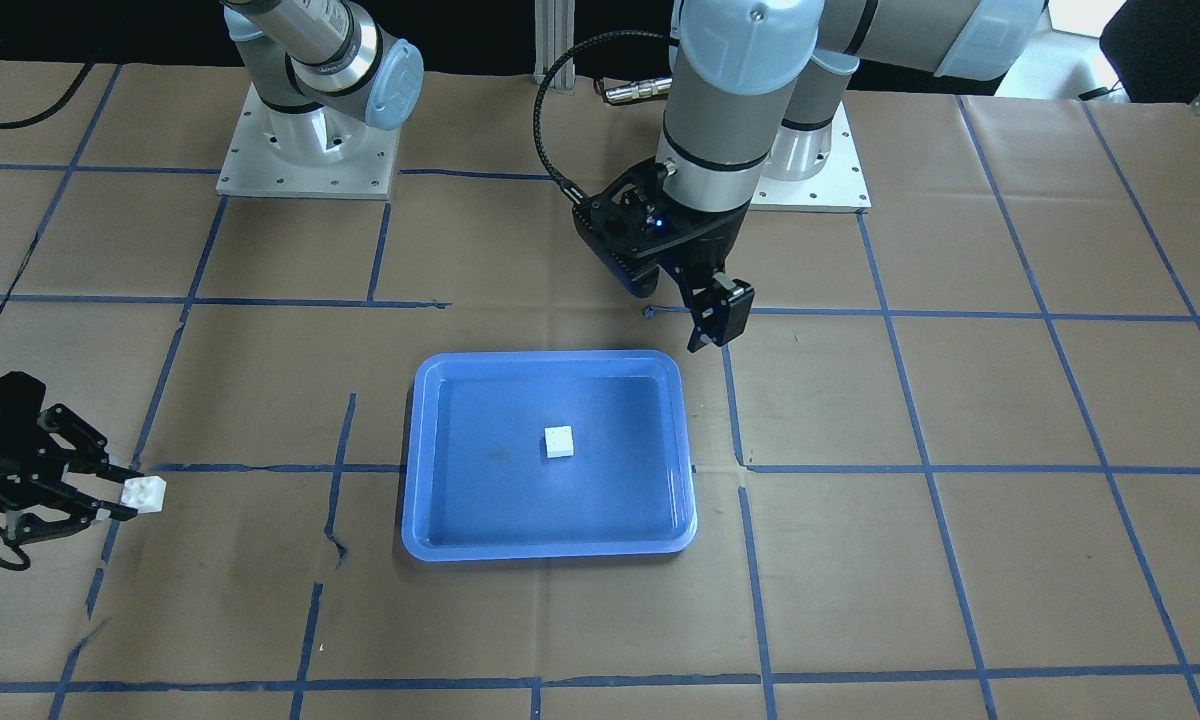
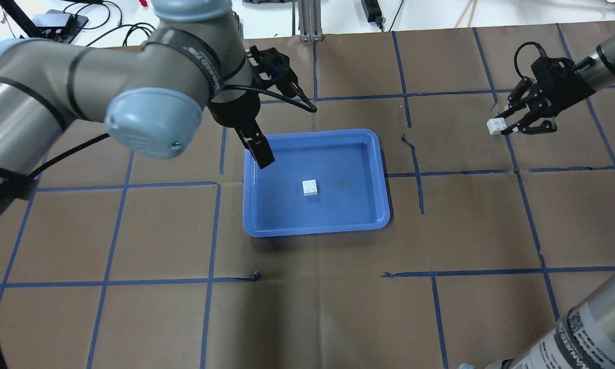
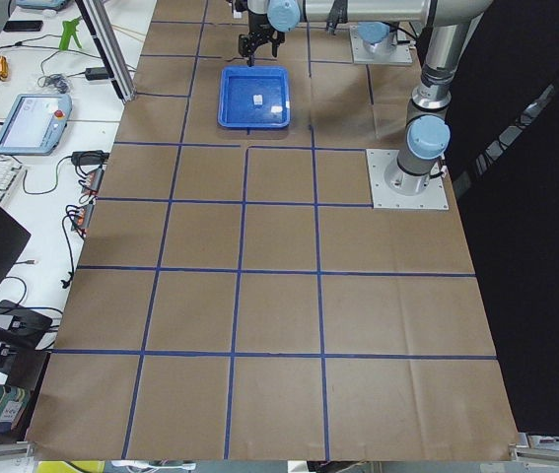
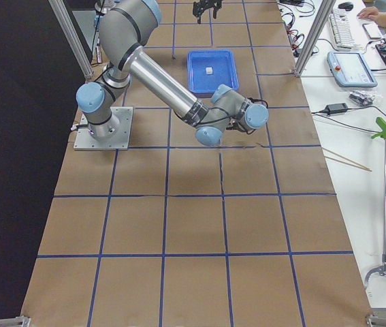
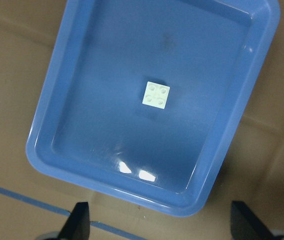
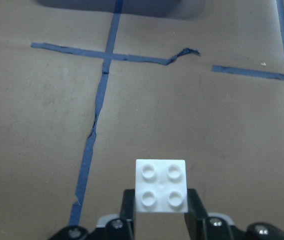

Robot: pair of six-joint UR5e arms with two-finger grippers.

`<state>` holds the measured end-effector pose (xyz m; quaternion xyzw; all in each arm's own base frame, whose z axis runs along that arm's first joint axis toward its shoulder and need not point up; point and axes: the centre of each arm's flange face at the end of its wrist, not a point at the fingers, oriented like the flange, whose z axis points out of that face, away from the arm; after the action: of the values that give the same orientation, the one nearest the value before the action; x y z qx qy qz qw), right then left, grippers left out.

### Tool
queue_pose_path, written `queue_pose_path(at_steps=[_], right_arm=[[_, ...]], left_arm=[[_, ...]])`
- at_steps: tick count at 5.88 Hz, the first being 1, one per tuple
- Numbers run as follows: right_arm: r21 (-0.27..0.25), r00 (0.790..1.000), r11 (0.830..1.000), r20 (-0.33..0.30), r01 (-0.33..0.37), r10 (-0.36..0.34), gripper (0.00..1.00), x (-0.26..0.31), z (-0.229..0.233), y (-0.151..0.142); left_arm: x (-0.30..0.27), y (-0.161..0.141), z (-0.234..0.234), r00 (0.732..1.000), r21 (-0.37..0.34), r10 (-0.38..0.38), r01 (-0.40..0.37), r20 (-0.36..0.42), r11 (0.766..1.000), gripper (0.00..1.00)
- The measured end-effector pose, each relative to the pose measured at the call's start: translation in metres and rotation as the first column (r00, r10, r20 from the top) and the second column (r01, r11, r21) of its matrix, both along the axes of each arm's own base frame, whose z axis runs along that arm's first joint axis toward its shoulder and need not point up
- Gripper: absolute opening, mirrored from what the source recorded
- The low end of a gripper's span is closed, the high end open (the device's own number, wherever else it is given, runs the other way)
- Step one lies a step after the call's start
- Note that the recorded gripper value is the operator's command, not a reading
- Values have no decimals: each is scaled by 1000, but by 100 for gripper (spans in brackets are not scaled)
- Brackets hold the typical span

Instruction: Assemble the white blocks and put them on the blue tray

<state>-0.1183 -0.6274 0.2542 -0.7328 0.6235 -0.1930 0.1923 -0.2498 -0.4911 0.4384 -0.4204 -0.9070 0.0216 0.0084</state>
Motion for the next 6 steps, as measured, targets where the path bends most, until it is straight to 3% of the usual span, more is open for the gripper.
queue_pose_path(at_steps=[1, 2, 3, 4, 5, 6], right_arm=[[29, 999, 999, 29, -14, 13, 33, 40, 17, 12], [61, 998, 998, 57, -3, 0, 33, 80, 26, 28], [85, 997, 996, 77, 14, -21, 33, 119, 29, 46], [99, 996, 995, 76, 32, -40, 33, 150, 27, 59], [103, 996, 993, 61, 52, -59, 33, 182, 23, 69], [95, 995, 992, 39, 82, -86, 33, 217, 17, 75]], left_arm=[[12, 11, 29, 980, -31, 200, -200, -25, 979, 99], [22, 18, 48, 928, -48, 369, -371, -53, 927, 99], [35, 21, 59, 859, -53, 506, -510, -73, 858, 99], [53, 17, 67, 795, -47, 601, -605, -84, 794, 99], [73, 13, 78, 749, -35, 657, -661, -83, 750, 99], [83, 10, 89, 729, -19, 681, -683, -65, 730, 99]])
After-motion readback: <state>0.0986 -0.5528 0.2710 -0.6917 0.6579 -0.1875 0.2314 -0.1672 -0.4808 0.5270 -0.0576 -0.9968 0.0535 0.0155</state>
